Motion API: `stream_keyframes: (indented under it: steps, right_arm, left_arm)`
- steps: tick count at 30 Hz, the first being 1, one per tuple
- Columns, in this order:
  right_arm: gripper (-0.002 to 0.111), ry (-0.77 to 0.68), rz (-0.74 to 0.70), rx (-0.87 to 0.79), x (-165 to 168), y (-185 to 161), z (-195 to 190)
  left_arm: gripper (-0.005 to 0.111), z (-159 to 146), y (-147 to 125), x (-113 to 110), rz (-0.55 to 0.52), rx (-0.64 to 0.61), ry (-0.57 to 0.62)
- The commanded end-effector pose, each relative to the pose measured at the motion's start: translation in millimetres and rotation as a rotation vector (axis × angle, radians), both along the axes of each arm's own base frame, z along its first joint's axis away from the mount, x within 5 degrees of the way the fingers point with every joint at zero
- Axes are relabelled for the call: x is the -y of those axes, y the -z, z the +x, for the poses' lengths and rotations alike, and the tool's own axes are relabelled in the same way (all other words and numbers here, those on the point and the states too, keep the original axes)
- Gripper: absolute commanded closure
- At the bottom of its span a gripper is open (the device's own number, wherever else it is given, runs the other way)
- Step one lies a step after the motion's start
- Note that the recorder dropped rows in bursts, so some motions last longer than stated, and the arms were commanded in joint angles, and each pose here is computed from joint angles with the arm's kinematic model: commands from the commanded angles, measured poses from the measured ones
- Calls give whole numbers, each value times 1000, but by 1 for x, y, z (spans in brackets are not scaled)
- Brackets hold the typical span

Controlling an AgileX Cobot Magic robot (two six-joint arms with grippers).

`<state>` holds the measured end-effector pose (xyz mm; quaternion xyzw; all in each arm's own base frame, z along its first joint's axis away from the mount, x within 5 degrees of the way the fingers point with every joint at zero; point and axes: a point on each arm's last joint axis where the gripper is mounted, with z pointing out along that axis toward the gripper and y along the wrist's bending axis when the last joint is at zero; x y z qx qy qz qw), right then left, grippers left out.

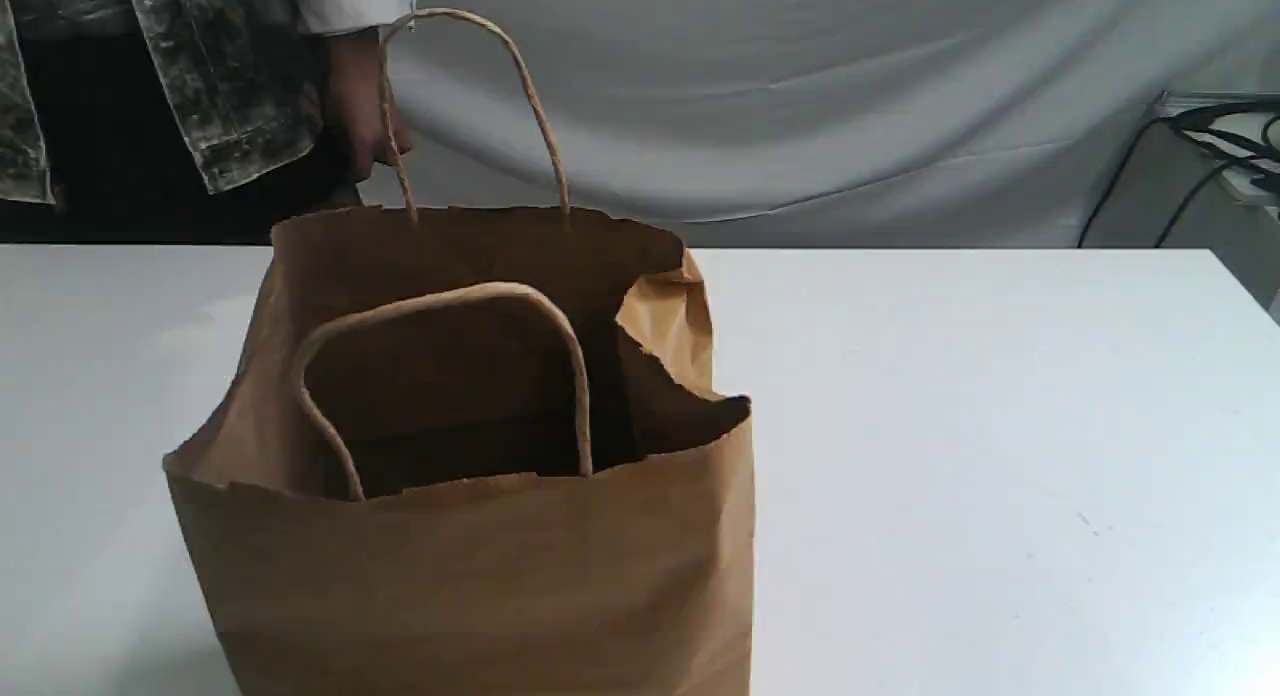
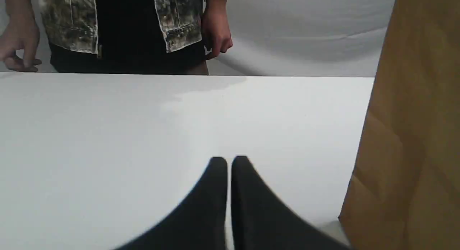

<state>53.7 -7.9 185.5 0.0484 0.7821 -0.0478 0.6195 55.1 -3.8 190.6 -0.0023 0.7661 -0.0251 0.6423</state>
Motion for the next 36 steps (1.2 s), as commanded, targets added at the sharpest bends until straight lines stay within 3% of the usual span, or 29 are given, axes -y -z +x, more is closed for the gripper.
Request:
stream_keyframes:
  steps: [1,6,10,16,36]
  right_arm:
    - [108,5,33,3,0,1,0]
    - [108,5,23,6,0,1,0]
    - [108,2,135,23,-3,0,0]
    - [108,8,20,68,0,-5,1]
    - [108,7,38,75,0,-5,1]
  left_arm:
    - [104,0,1,0,2,1,4]
    - [104,0,1,0,2,1,4]
    - [104,0,1,0,2,1,4]
    - [104,0,1,0,2,1,4]
    - [104,0,1,0,2,1,4]
